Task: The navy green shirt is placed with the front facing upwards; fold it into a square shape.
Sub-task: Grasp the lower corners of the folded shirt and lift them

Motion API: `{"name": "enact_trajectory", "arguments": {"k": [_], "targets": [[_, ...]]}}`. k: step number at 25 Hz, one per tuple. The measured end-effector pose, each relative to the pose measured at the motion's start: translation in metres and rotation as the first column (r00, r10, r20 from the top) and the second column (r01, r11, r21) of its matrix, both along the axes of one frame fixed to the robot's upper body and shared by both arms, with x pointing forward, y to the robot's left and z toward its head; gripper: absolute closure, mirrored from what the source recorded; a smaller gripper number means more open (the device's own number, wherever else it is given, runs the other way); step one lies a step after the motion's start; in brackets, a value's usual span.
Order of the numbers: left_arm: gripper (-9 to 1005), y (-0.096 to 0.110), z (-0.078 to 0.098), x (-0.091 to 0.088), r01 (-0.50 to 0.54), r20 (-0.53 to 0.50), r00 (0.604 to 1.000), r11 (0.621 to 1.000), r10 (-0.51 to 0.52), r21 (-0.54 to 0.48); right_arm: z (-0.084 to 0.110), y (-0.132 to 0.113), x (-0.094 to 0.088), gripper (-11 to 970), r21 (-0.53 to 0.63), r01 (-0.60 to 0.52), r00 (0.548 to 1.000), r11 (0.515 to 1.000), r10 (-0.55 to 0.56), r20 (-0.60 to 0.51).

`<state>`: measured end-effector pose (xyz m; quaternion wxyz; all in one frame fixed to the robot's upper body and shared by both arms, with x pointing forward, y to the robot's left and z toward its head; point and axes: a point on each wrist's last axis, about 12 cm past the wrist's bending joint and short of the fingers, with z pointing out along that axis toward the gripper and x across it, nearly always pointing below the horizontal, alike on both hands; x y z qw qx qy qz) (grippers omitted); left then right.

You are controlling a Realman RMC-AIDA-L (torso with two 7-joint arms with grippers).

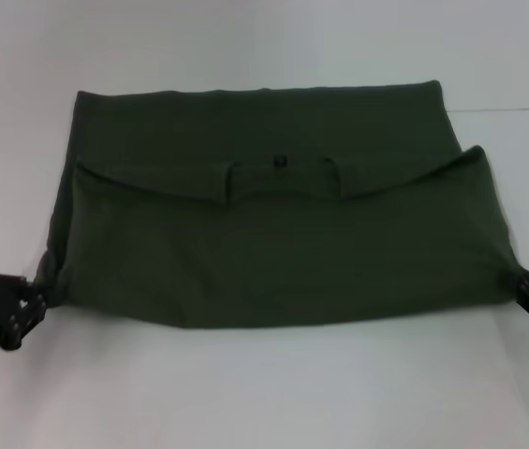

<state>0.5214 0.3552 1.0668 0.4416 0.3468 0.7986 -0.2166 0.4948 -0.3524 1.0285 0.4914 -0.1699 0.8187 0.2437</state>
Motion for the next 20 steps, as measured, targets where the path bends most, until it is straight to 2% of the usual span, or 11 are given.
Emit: {"name": "enact_trajectory", "arguments": {"k": [4, 5, 6, 13, 20], "targets": [[956, 0.007, -0.005, -0.023, 0.04, 0.08, 0.996, 0.999, -0.04, -0.001, 0.0, -0.008, -0.028, 895, 0.037, -0.022, 0.998, 0.999, 0.02, 0.057], [956, 0.01, -0.006, -0.03, 0.045, 0.104, 0.994, 0.999, -0.045, 0.0, -0.002, -0.012, -0.044, 895, 0.049, -0.03, 0.997, 0.998, 0.026, 0.074], [956, 0.012, -0.007, -0.035, 0.053, 0.123, 0.991, 0.999, -0.052, 0.0, -0.002, -0.012, -0.044, 894, 0.049, -0.03, 0.997, 0.998, 0.026, 0.074], [957, 0.016, -0.014, -0.082, 0.143, 0.206, 0.968, 0.99, -0.139, 0.0, -0.011, -0.022, -0.103, 895, 0.053, -0.027, 0.993, 0.998, 0.021, 0.118], [957, 0.019, -0.009, -0.123, 0.233, 0.243, 0.944, 0.972, -0.221, -0.018, -0.012, -0.025, -0.141, 894, 0.06, -0.036, 0.989, 0.998, 0.027, 0.146]]}}
